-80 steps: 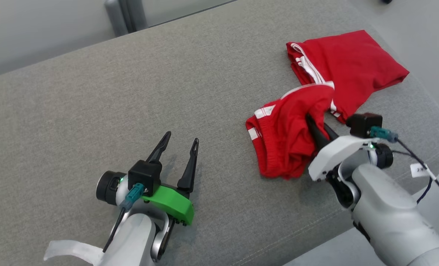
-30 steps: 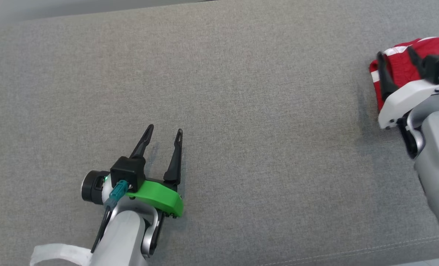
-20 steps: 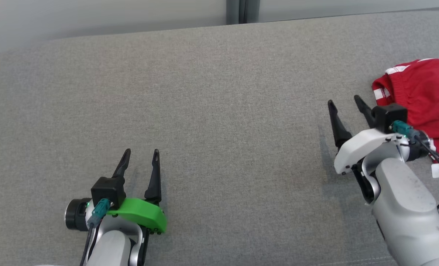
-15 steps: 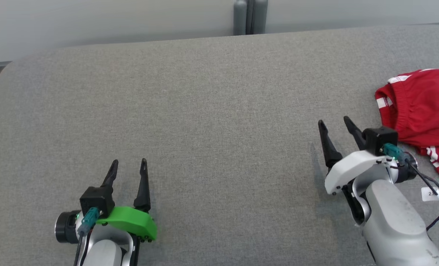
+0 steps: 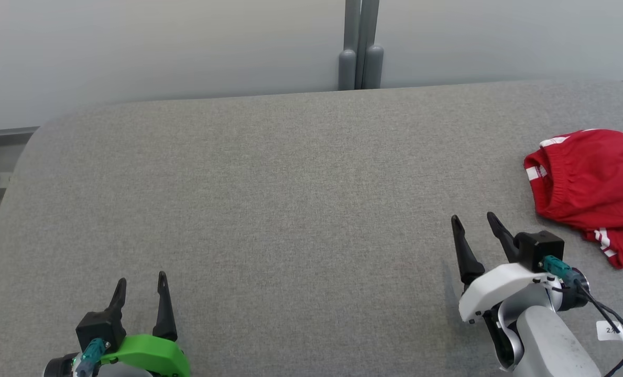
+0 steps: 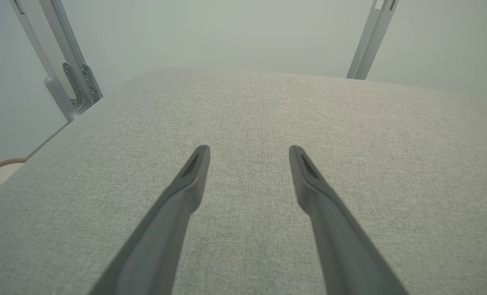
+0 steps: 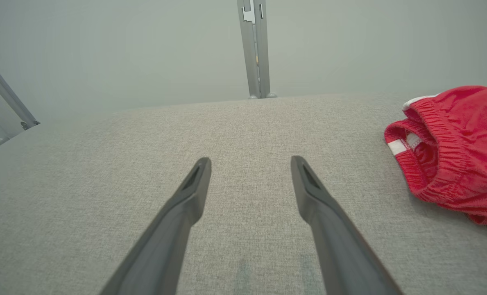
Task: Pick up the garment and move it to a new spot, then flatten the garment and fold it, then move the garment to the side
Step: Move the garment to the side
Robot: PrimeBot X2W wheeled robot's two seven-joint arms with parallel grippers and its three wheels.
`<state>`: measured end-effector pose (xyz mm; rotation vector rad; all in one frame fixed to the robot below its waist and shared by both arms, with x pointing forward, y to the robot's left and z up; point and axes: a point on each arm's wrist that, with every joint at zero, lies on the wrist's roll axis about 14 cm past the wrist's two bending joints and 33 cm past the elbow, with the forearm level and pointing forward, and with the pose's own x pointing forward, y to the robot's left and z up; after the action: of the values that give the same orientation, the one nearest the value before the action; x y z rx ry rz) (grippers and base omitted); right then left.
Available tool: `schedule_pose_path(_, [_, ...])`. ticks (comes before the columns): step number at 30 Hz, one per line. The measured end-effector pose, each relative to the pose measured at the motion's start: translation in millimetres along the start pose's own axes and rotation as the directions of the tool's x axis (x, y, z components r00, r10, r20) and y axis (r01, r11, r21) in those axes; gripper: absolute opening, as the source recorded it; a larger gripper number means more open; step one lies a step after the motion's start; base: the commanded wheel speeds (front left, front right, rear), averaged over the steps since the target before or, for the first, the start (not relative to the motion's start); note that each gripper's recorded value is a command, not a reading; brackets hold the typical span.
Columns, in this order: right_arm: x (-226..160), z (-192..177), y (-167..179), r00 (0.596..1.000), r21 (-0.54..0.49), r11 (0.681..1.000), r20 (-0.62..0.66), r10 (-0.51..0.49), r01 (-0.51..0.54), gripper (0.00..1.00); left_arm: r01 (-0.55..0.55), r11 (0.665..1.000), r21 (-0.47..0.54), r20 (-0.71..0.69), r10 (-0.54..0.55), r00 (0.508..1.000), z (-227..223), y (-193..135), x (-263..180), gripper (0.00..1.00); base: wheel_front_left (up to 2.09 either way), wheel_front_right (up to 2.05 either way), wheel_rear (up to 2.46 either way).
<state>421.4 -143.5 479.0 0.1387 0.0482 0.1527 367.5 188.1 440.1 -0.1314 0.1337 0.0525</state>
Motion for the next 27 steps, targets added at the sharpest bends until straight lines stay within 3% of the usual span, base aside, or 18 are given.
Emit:
schedule_pose_path(18, [-32.0, -16.5, -7.6, 0.999, -0.032, 0.999, -0.041, -0.027, 0.025, 1.0, -0.013, 1.0, -0.003, -0.001, 0.013, 1.0, -1.5, 4.9, -10.4, 1.0, 0.0, 0.0, 0.0])
schedule_pose_path(27, [-35.1, -5.7, -11.6, 0.999, -0.074, 0.997, -0.007, -0.034, 0.033, 1.0, 0.015, 1.0, -0.019, -0.01, -0.015, 1.0, -4.7, -1.8, -11.5, 1.0, 0.0, 0.0, 0.0])
